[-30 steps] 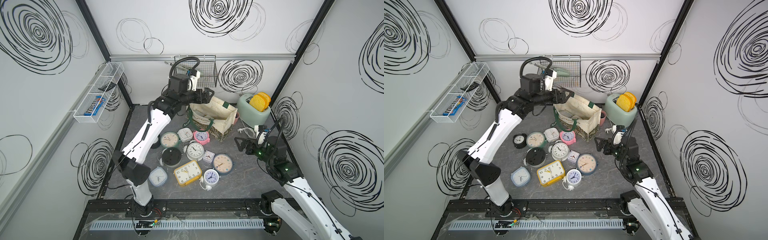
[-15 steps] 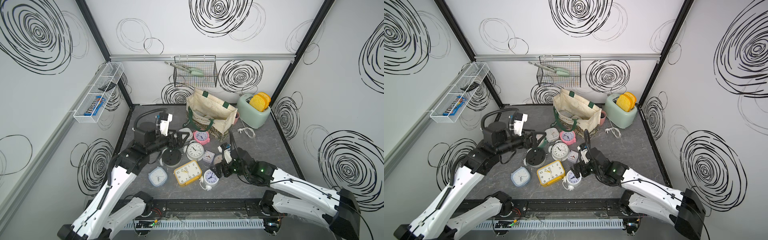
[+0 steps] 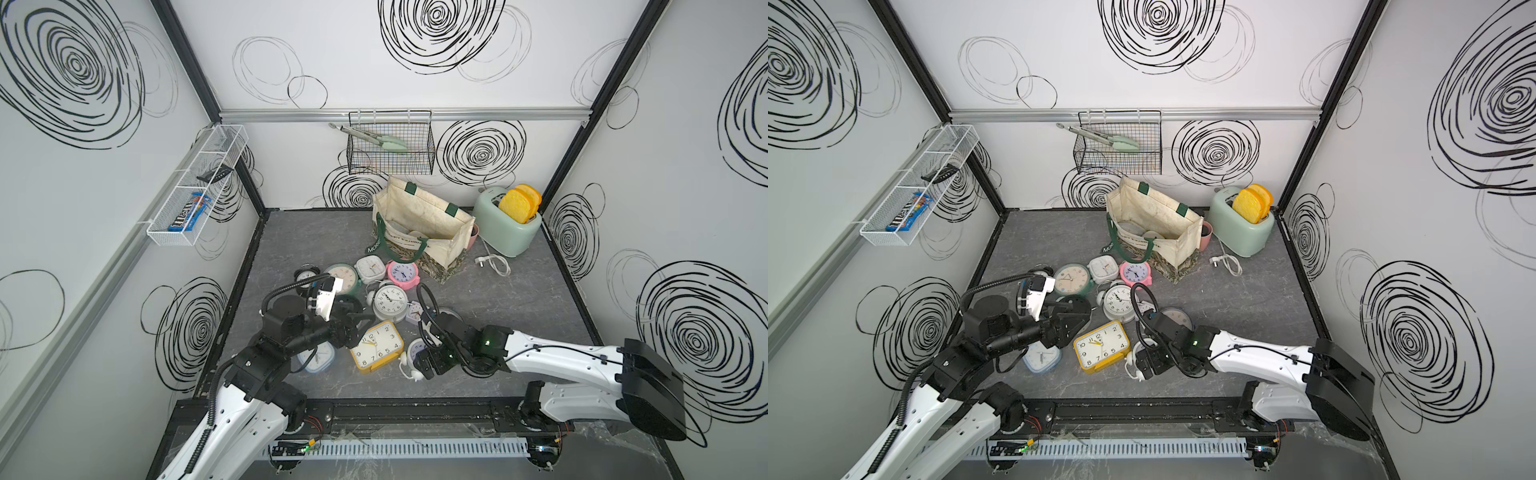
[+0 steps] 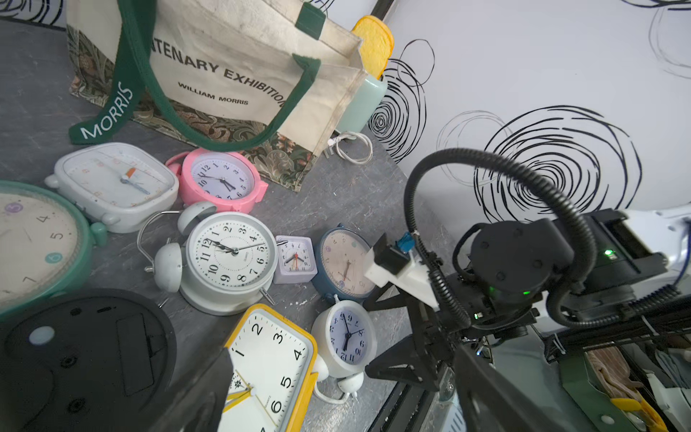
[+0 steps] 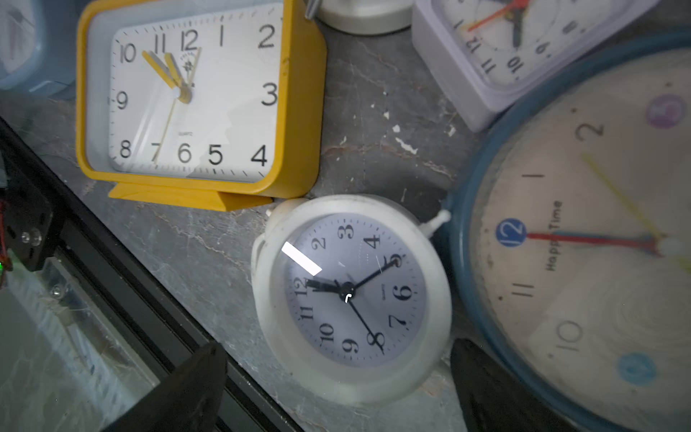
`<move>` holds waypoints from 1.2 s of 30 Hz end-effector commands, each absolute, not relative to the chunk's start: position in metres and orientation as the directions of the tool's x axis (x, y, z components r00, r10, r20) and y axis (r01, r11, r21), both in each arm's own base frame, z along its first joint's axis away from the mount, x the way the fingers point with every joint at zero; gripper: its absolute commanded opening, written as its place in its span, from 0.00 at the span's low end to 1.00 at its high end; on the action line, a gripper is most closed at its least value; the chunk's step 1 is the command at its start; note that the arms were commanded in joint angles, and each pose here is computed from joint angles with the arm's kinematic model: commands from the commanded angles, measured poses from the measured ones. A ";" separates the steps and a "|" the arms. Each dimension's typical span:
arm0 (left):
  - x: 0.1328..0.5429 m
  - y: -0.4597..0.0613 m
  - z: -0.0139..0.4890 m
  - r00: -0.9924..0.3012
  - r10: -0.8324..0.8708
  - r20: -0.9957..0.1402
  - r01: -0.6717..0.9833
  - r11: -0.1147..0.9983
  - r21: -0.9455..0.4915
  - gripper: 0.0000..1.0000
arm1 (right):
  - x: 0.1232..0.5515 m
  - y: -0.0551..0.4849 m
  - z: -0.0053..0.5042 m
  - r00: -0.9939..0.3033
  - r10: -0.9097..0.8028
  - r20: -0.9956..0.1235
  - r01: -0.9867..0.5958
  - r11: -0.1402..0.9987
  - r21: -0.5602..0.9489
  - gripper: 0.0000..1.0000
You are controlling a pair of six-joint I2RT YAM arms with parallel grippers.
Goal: Put the alarm clock into the canvas bag
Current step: Pick up the alarm from the center of the board.
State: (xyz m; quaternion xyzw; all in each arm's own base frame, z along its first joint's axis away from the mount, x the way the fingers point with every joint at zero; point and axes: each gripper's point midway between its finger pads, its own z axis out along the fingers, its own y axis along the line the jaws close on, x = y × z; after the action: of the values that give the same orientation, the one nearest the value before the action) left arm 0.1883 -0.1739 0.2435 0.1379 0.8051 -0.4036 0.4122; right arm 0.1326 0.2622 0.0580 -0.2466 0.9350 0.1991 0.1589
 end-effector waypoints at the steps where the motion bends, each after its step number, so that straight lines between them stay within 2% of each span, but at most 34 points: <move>1: 0.192 -0.179 0.249 -0.597 -0.123 -0.793 0.582 0.614 -0.533 0.96 | 0.134 0.264 0.060 -0.837 -0.391 -0.384 -0.510 0.812 0.284 0.97; 16: 0.190 -0.180 0.251 -0.589 -0.123 -0.799 0.598 0.598 -0.534 0.96 | 0.136 0.280 0.053 -0.820 -0.430 -0.379 -0.545 0.788 0.286 0.97; 25: 0.191 -0.180 0.252 -0.601 -0.143 -0.786 0.582 0.596 -0.553 0.96 | 0.136 0.277 0.039 -0.802 -0.476 -0.359 -0.561 0.808 0.180 0.97; 30: 0.190 -0.179 0.253 -0.597 -0.145 -0.789 0.584 0.596 -0.552 0.96 | 0.133 0.282 0.038 -0.799 -0.478 -0.365 -0.568 0.800 0.193 1.00; 36: 0.190 -0.178 0.255 -0.593 -0.153 -0.790 0.580 0.600 -0.551 0.96 | 0.136 0.284 0.052 -0.786 -0.461 -0.411 -0.572 0.795 0.201 0.89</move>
State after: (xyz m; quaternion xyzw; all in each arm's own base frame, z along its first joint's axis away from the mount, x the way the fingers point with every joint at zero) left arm 0.1878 -0.1768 0.2436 0.1331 0.7992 -0.4179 0.4110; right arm 0.1321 0.2776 0.0366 -0.2791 0.9369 0.1469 0.1504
